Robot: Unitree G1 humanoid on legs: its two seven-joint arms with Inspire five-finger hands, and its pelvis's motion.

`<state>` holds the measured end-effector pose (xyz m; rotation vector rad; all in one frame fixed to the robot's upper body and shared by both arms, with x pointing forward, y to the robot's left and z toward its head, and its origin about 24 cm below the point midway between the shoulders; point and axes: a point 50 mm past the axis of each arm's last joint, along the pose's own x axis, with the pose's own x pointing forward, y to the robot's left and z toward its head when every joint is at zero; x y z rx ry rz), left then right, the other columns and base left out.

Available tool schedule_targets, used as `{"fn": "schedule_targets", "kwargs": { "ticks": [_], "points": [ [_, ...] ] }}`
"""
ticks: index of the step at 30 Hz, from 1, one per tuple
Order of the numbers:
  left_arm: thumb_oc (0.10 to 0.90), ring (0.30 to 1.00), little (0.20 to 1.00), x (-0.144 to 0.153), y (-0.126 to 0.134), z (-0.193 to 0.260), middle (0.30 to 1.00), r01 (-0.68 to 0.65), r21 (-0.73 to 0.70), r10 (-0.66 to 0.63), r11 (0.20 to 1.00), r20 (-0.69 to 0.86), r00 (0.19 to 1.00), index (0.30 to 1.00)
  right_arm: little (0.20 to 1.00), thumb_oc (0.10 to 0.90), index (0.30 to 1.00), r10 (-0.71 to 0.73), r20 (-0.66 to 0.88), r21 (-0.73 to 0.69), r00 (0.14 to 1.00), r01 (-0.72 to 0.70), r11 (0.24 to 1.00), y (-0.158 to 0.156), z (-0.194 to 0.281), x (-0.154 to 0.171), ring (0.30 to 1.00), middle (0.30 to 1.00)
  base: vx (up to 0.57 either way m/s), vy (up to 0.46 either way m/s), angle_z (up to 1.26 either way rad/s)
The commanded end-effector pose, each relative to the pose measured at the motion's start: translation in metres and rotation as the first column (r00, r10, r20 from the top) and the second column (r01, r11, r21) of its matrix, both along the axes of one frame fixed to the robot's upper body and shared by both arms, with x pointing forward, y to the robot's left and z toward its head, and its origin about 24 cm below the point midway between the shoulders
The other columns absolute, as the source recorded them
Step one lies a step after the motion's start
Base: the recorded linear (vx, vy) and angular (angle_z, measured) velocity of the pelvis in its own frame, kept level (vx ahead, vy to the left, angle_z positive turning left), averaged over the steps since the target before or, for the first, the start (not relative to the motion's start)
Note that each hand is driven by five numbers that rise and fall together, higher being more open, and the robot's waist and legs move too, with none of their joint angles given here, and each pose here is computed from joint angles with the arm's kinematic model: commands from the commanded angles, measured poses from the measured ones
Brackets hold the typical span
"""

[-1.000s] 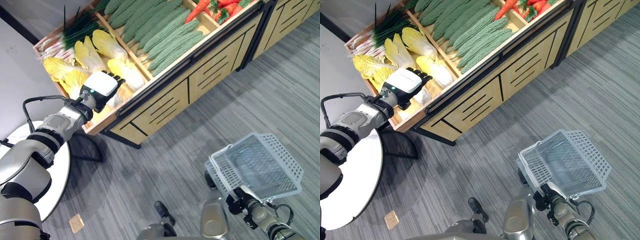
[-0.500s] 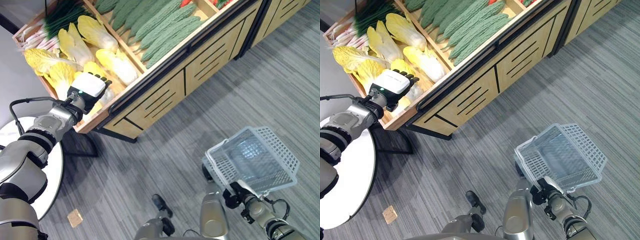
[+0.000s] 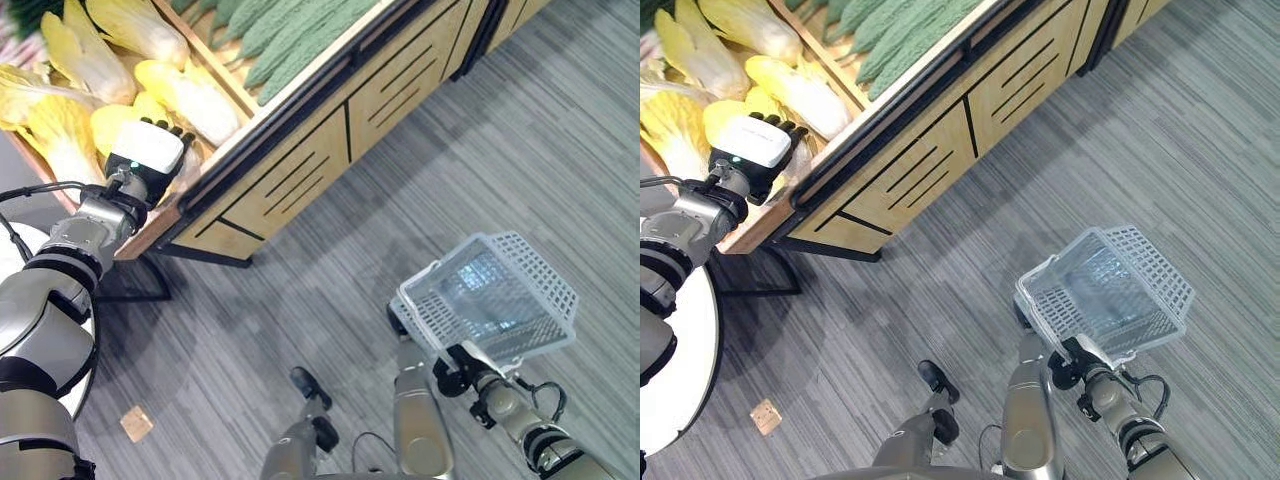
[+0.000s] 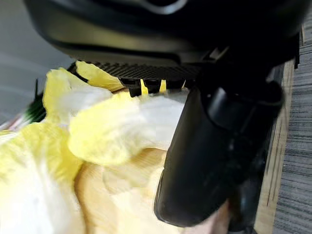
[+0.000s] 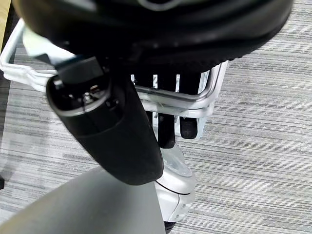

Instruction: Get the vegetables into the basket

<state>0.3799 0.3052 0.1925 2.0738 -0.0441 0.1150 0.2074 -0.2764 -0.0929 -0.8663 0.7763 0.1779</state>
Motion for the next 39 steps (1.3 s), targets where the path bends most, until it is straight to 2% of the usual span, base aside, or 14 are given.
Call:
{"fn": "schedule_targets", "kwargs": {
  "ticks": [1,15,20,22,23,27,32,34,36,38,39],
  "points": [
    [0.400,0.300,0.300,-0.009,0.035,0.059,0.300,-0.155,-0.028,0.158,0.987,0.190,0.969,0.300,0.300,0.400,0.300,0.076,-0.019,0.085,0.997,-0.074,0.994,0.025,-0.012,-0.009,0.300,0.300,0.00,-0.024,-0.05],
    [0.400,0.300,0.300,-0.008,0.031,0.050,0.300,-0.131,-0.061,0.140,0.990,0.188,0.972,0.300,0.300,0.400,0.300,0.074,-0.005,0.118,0.997,-0.073,0.990,0.034,-0.014,-0.011,0.300,0.300,0.00,-0.003,0.00],
    [0.400,0.300,0.300,-0.008,0.029,0.025,0.300,-0.133,-0.269,0.182,0.954,0.169,0.969,0.300,0.300,0.400,0.300,0.059,-0.044,0.105,0.997,-0.054,0.993,0.031,-0.019,-0.019,0.300,0.300,0.02,-0.002,0.04],
    [0.400,0.300,0.300,-0.007,0.026,0.022,0.300,-0.119,-0.285,0.173,0.951,0.171,0.970,0.300,0.300,0.400,0.300,0.055,-0.056,0.101,0.997,-0.050,0.994,0.030,-0.020,-0.022,0.300,0.300,0.04,0.007,0.12],
    [0.400,0.300,0.300,-0.006,0.003,0.022,0.300,0.033,-0.399,0.075,0.916,0.253,0.965,0.300,0.300,0.400,0.300,0.026,-0.081,0.104,0.996,-0.017,0.994,0.028,-0.025,-0.030,0.300,0.300,0.05,0.010,0.18],
    [0.400,0.300,0.300,-0.014,-0.005,0.015,0.300,0.114,-0.451,0.031,0.885,0.301,0.953,0.300,0.300,0.400,0.300,0.016,-0.107,0.109,0.994,-0.004,0.994,0.030,-0.029,-0.038,0.300,0.300,0.05,0.032,0.14],
    [0.400,0.300,0.300,-0.036,-0.027,0.020,0.300,0.286,-0.420,-0.124,0.861,0.372,0.920,0.300,0.300,0.400,0.300,0.002,-0.190,0.124,0.982,0.022,0.992,0.034,-0.041,-0.060,0.300,0.300,0.06,0.023,0.22],
    [0.400,0.300,0.300,-0.040,-0.027,0.020,0.300,0.298,-0.410,-0.140,0.862,0.374,0.917,0.300,0.300,0.400,0.300,0.003,-0.206,0.124,0.979,0.023,0.992,0.034,-0.043,-0.064,0.300,0.300,0.03,0.028,0.17],
    [0.400,0.300,0.300,-0.051,-0.037,0.024,0.300,0.378,-0.416,-0.198,0.827,0.413,0.889,0.300,0.300,0.400,0.300,0.013,-0.243,0.124,0.970,0.018,0.992,0.037,-0.048,-0.073,0.300,0.300,0.04,0.037,0.16],
    [0.400,0.300,0.300,-0.058,-0.038,0.021,0.300,0.395,-0.417,-0.218,0.819,0.410,0.886,0.300,0.300,0.400,0.300,0.015,-0.277,0.124,0.961,0.020,0.992,0.039,-0.052,-0.081,0.300,0.300,0.03,0.025,0.14],
    [0.400,0.300,0.300,-0.069,-0.046,0.020,0.300,0.453,-0.455,-0.251,0.767,0.438,0.863,0.300,0.300,0.400,0.300,0.012,-0.307,0.113,0.952,0.023,0.993,0.039,-0.055,-0.086,0.300,0.300,-0.01,0.086,0.10]
  ]
}}
